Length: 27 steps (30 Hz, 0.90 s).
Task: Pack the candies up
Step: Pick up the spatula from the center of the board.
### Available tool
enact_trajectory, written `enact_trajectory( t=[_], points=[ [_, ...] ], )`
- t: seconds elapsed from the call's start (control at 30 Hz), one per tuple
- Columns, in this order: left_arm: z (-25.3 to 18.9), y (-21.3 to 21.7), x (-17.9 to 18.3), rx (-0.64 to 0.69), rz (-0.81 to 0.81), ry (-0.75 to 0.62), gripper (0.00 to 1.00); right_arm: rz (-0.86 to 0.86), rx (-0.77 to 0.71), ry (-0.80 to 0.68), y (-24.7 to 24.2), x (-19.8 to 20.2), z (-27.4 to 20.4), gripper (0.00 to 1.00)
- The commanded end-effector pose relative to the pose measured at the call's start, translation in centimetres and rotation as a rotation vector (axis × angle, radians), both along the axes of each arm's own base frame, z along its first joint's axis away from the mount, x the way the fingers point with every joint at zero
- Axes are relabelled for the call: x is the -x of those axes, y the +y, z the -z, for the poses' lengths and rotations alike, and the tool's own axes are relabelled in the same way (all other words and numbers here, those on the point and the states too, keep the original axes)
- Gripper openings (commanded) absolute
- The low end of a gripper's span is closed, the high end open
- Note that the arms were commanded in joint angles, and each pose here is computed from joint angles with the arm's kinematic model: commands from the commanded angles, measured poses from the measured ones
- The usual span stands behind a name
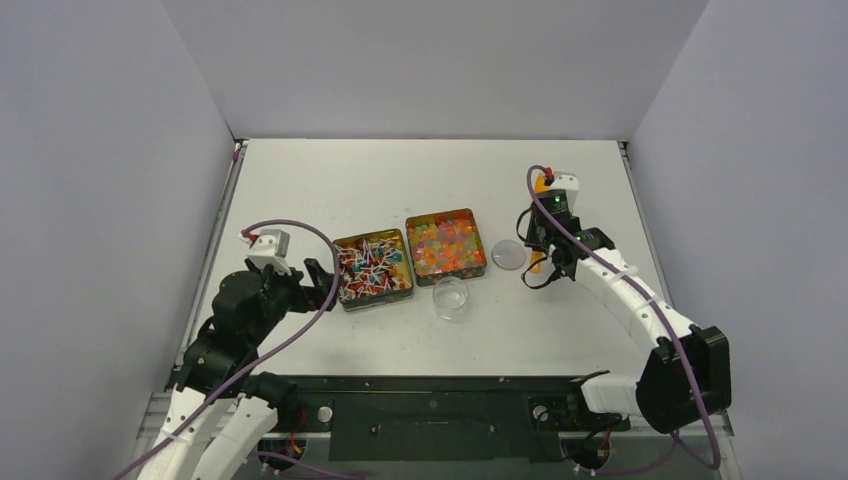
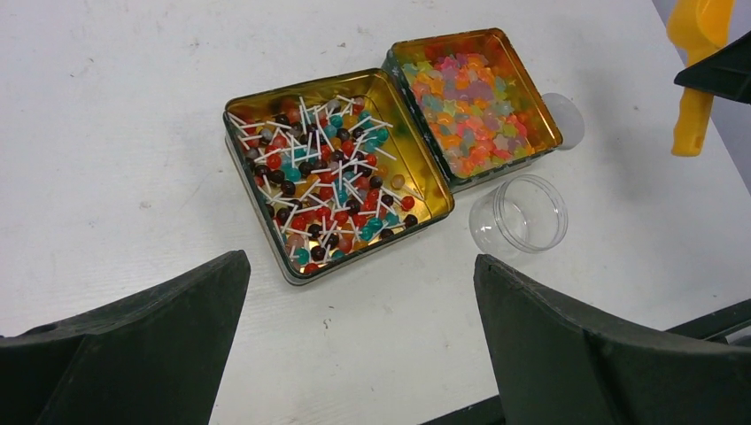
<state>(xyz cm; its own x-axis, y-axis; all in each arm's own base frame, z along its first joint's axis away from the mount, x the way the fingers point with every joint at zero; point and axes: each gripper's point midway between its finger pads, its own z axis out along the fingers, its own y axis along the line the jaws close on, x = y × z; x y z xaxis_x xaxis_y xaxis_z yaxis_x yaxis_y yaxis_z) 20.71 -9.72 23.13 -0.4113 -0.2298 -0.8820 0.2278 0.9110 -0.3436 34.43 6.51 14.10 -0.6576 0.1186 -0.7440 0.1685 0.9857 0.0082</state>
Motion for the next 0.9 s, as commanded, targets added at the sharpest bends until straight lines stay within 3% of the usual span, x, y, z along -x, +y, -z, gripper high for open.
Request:
enact_trajectory(
  t=[0.0, 0.43, 0.7, 0.87],
  points=[
    [-0.4, -1.0, -0.1, 0.018, 0.049, -0.011, 0.96, -0.103, 0.020, -0.032, 1.4, 1.7, -2.4, 0.00],
    [-0.5, -4.6, 0.7, 0.098, 0.237, 0.050, 0.96, -0.533, 0.019, -0.114, 10.2, 9.4, -5.7, 0.00],
    [-4.2, -7.6, 3.5, 0.244, 0.405, 0.152, 0.96, -0.712, 0.127, -0.151, 13.8, 14.0, -6.4, 0.00],
    [-5.4, -8.2, 5.3, 0.271, 0.470, 0.218, 0.96, -0.846, 0.249, -0.171, 15.8, 17.0, -6.5, 0.00]
  ],
)
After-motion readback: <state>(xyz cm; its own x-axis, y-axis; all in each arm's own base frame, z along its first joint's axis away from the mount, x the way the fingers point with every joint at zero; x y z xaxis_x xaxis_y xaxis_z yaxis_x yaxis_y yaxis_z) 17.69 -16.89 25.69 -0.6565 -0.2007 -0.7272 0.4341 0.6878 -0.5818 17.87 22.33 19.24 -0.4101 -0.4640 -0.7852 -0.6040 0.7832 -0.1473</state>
